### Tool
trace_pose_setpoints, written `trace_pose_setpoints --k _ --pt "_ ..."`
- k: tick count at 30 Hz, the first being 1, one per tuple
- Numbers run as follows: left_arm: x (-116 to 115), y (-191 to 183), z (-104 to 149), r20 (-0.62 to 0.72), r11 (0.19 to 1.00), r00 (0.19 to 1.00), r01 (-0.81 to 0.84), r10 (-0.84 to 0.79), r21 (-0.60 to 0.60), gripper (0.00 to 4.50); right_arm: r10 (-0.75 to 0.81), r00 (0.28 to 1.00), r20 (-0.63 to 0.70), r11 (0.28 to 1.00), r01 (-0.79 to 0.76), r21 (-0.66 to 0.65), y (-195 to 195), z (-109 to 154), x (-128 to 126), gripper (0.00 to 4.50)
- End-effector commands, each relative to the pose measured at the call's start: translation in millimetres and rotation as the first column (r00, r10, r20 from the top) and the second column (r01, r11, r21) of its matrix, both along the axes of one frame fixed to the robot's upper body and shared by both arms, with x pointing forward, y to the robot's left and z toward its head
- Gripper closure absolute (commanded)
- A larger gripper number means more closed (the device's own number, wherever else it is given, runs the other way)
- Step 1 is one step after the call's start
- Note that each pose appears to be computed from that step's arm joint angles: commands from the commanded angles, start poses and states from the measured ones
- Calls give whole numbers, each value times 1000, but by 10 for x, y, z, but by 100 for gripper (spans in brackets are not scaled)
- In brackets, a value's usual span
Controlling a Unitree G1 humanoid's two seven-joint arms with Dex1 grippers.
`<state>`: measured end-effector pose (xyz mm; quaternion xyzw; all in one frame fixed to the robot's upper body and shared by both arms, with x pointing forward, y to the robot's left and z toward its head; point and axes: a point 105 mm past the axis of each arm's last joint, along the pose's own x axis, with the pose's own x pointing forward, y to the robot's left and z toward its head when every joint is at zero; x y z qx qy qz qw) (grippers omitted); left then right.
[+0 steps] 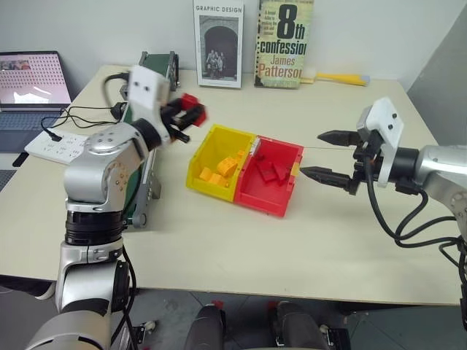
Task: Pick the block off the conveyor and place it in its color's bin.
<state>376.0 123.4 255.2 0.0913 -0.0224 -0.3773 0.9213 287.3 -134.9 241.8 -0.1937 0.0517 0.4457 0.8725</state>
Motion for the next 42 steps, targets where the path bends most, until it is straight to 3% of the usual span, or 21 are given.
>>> trace_pose_setpoints --k 1,7,8,12,19,26,33,36,42 --pt "-170 -547 -6 -5 951 955 295 -296 95 299 -11 999 39 1000 12 -11 -15 84 -225 0" --pt "-181 -1030 -350 -77 828 855 516 -512 219 299 -67 997 34 998 67 15 -9 33 -337 0" --pt "-172 -1052 -397 -89 812 843 535 -530 235 227 -76 997 32 997 76 17 -11 21 -348 0" --pt "-92 -1043 -468 -88 790 836 542 -542 287 138 -105 994 26 994 104 23 -36 -2 -381 0" --pt "-42 -927 -351 -62 811 852 516 -520 277 5 -118 993 16 992 117 41 -48 -9 -358 0" --pt "-112 -694 -321 -57 836 879 468 -473 285 5 -69 998 7 997 68 38 -3 -2 -281 0" --pt "-316 -105 -189 -106 819 899 433 -426 377 5 -7 1000 8 1000 7 -17 -43 18 -185 0" --pt "-380 313 -89 -100 852 944 328 -315 407 5 9 1000 14 1000 -9 -28 -93 52 -92 0" --pt "-514 575 -116 -118 882 967 253 -224 397 5 32 999 8 999 -32 -35 -109 -14 -19 0"
